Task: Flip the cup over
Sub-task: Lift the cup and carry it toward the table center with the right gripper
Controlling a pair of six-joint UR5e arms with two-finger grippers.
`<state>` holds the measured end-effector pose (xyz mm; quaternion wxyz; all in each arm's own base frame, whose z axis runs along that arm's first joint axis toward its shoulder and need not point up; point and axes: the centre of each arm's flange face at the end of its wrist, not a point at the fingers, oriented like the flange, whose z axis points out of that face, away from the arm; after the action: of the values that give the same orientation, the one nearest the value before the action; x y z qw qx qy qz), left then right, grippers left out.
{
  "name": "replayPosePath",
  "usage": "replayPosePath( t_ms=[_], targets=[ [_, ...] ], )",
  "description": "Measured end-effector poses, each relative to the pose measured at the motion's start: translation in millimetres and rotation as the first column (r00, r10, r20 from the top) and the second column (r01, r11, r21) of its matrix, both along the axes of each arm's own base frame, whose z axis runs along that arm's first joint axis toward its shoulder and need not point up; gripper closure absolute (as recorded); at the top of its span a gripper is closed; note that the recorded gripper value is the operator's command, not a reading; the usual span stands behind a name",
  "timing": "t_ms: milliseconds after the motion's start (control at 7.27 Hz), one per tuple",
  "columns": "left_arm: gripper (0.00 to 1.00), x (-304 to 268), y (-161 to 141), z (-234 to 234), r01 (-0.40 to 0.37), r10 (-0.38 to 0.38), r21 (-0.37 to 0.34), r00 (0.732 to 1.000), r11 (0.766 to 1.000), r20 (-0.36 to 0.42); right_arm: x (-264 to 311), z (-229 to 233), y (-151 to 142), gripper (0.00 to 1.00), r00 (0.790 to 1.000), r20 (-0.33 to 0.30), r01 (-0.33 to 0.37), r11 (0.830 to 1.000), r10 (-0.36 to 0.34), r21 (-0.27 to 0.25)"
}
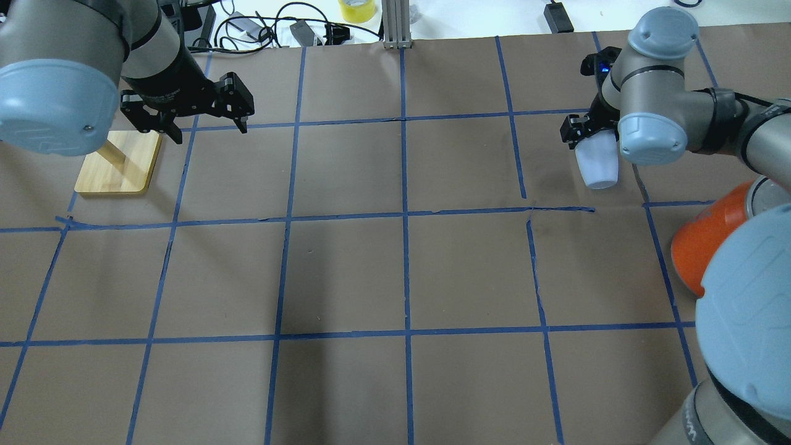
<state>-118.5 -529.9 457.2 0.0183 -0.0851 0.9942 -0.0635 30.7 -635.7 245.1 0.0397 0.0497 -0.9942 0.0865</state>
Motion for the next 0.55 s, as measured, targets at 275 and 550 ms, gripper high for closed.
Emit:
replayPosePath(
  t_ms=[275,550],
  targets=[
    [0.00,0,0,0,0.000,0.000,0.000,1.000,1.000,-0.001,91,21,6,0.99,0.988,-0.001,-0.152,0.987,0.152,-0.046],
    [0.00,0,2,4,-0.001,0.001,-0.006,1.000,1.000,0.000,198,31,29,1.00,0.948,0.008,-0.317,0.946,0.319,-0.071]
  ],
)
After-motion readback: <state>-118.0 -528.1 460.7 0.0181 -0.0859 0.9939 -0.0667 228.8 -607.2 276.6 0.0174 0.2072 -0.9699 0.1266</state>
